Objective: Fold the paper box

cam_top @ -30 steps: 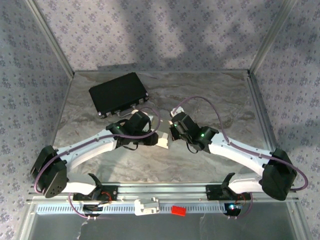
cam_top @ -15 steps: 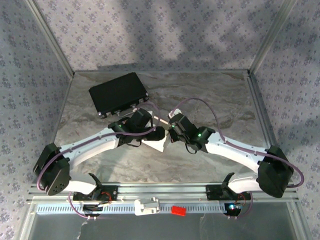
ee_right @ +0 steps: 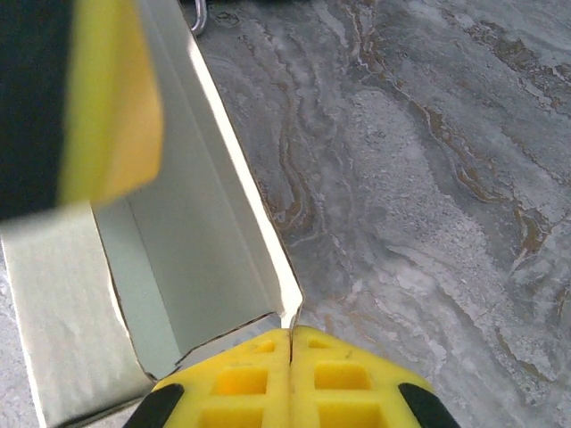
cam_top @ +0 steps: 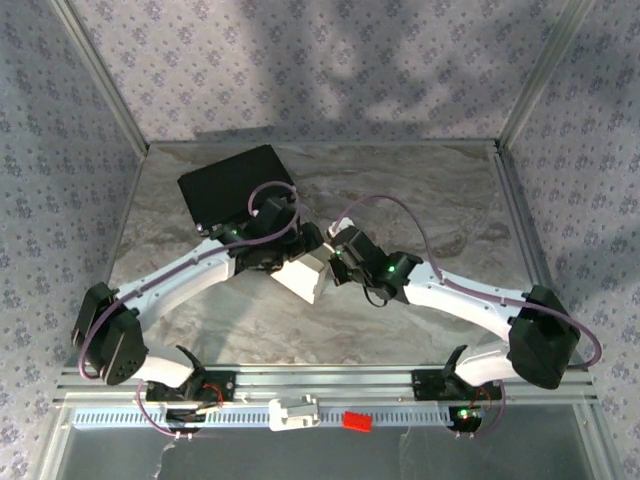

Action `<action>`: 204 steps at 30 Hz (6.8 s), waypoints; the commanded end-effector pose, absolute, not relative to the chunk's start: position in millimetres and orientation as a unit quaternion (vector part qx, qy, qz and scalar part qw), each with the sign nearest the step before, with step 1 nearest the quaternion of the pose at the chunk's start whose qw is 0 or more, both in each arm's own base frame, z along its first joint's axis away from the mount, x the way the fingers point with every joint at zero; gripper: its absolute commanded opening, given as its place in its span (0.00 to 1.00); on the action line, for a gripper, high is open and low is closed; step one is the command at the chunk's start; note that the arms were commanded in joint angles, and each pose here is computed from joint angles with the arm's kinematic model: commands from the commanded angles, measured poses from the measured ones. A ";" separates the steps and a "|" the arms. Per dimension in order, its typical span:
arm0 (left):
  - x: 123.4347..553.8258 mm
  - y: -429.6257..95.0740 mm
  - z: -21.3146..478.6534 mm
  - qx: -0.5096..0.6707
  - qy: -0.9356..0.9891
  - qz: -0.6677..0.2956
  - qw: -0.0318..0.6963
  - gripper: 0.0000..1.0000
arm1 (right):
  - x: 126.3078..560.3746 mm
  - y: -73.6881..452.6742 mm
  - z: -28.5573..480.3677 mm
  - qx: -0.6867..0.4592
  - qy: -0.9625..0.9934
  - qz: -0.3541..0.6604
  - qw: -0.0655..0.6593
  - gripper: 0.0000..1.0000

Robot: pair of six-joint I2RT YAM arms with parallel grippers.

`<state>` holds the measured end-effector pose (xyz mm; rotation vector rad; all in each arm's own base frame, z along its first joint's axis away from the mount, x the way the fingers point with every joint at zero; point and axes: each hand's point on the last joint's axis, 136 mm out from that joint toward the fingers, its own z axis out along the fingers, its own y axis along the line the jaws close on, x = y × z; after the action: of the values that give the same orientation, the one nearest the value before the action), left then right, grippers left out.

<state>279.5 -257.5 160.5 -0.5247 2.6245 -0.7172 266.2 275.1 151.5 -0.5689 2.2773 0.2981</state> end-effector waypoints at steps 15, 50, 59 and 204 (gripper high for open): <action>283.9 -224.3 141.8 -0.320 0.927 -0.162 0.107 1.00 | 257.5 320.2 177.3 -0.287 0.860 0.135 0.399 0.00; 271.8 -213.8 128.5 -0.465 0.872 -0.127 0.086 0.59 | 272.6 310.9 177.9 -0.220 0.888 0.178 0.362 0.10; 259.1 -209.6 130.8 -0.554 0.824 -0.082 0.085 0.55 | 277.8 270.3 220.9 -0.151 0.892 0.287 0.315 0.53; 315.6 -219.6 104.9 -0.630 0.763 -0.137 -0.040 0.44 | 326.4 203.4 103.5 0.554 0.722 0.352 -0.218 0.60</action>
<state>333.1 -228.9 102.3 -1.9376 2.4865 -0.5227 325.0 217.9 95.7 2.1705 2.5841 1.3611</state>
